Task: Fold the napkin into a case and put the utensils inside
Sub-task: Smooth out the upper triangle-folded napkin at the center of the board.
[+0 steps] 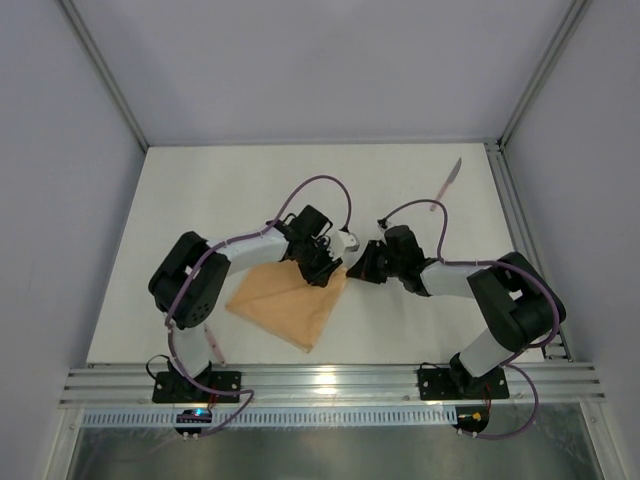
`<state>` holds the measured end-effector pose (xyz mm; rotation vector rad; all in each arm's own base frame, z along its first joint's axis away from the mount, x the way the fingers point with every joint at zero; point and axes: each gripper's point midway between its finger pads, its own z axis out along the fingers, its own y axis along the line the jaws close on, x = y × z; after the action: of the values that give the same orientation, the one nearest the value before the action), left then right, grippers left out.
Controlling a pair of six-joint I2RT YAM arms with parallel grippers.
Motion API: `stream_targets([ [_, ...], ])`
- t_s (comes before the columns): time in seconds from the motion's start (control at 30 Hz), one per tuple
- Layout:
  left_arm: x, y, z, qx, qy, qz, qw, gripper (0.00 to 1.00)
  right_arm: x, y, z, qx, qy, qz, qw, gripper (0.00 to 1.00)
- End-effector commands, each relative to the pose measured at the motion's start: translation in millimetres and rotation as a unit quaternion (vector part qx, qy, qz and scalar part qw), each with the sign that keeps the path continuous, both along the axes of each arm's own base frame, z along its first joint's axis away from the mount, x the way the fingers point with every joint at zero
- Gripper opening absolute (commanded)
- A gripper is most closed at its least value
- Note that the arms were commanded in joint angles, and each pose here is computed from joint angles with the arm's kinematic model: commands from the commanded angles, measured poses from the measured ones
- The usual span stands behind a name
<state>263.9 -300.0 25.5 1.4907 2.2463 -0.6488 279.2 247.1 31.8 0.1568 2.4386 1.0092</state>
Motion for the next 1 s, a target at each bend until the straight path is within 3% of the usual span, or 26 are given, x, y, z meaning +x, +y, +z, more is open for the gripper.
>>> stream_targets([
  [0.0,-0.1,-1.4,-0.2,0.011,0.001,-0.008,1.0,0.26,19.5,7.0,19.6,0.014,-0.041,-0.001,0.999,0.04],
  [0.13,-0.8,0.7,-1.4,0.016,0.001,-0.011,1.0,0.13,20.7,6.6,21.0,0.016,-0.043,-0.006,0.999,0.04],
  [0.2,0.0,2.0,-1.9,0.02,0.0,-0.008,1.0,0.0,21.2,6.0,21.3,0.018,-0.041,-0.009,0.999,0.04],
  [0.67,-1.2,4.7,-0.9,0.022,-0.004,-0.01,1.0,0.0,32.8,-20.1,24.3,0.024,-0.041,-0.023,0.999,0.18],
  [0.77,-0.7,3.1,0.5,0.02,-0.003,-0.009,1.0,0.0,33.0,-17.4,28.5,0.025,-0.042,-0.012,0.999,0.26],
  [0.8,-0.7,3.0,0.1,0.021,-0.001,-0.009,1.0,0.0,31.5,-15.9,28.3,0.027,-0.038,-0.008,0.999,0.33],
  [0.97,0.1,0.7,1.3,0.017,0.001,-0.008,1.0,0.0,24.8,-10.2,19.0,0.042,-0.014,0.0,0.999,0.42],
])
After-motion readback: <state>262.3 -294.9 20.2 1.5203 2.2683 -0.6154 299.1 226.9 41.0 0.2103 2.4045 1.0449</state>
